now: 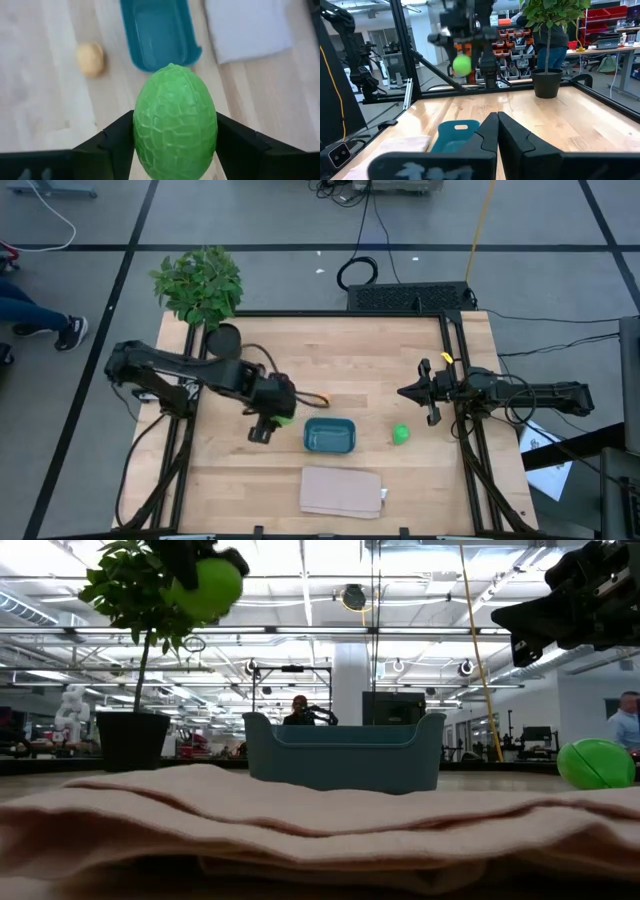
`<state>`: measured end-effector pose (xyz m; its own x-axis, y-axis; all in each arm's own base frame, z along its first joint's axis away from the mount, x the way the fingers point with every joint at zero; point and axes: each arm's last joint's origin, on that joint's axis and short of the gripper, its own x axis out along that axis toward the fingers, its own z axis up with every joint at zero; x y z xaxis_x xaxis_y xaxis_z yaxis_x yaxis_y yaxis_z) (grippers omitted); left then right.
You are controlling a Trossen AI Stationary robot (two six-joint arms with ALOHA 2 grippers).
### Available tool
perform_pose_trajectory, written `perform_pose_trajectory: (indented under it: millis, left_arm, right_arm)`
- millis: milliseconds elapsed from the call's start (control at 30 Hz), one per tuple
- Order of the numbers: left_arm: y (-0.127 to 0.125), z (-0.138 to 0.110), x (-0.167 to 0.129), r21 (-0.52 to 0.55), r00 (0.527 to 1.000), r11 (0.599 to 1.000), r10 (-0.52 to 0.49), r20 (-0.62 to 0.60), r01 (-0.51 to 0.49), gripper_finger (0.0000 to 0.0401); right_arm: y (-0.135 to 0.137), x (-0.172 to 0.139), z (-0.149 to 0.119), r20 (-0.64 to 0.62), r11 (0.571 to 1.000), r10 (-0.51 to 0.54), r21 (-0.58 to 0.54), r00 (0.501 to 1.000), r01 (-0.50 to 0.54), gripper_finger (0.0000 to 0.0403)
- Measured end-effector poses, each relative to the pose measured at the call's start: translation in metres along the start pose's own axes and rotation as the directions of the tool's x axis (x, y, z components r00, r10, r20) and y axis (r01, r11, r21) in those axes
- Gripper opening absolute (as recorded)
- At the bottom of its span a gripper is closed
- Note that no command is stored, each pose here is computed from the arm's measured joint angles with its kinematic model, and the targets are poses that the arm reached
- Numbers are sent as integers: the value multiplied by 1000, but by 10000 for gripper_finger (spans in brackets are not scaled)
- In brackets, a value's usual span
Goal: Pick and placing Produce into tupperware
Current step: Put the green melon into the blue bin
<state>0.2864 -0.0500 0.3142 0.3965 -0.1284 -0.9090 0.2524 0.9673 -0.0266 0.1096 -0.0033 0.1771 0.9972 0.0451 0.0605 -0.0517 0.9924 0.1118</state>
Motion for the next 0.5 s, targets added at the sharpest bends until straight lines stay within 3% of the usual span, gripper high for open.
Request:
perform_pose_trajectory:
  millis: [267,500]
  left_arm:
    - [-3,-12,-49,11,984,1000,14,176,-16,229]
    - [-3,-14,-66,17,959,999,23,282,-29,230]
  right_arm:
    - [0,0,0,-2,1000,0,0,1000,0,0]
    - [0,0,0,-2,1000,0,0,1000,0,0]
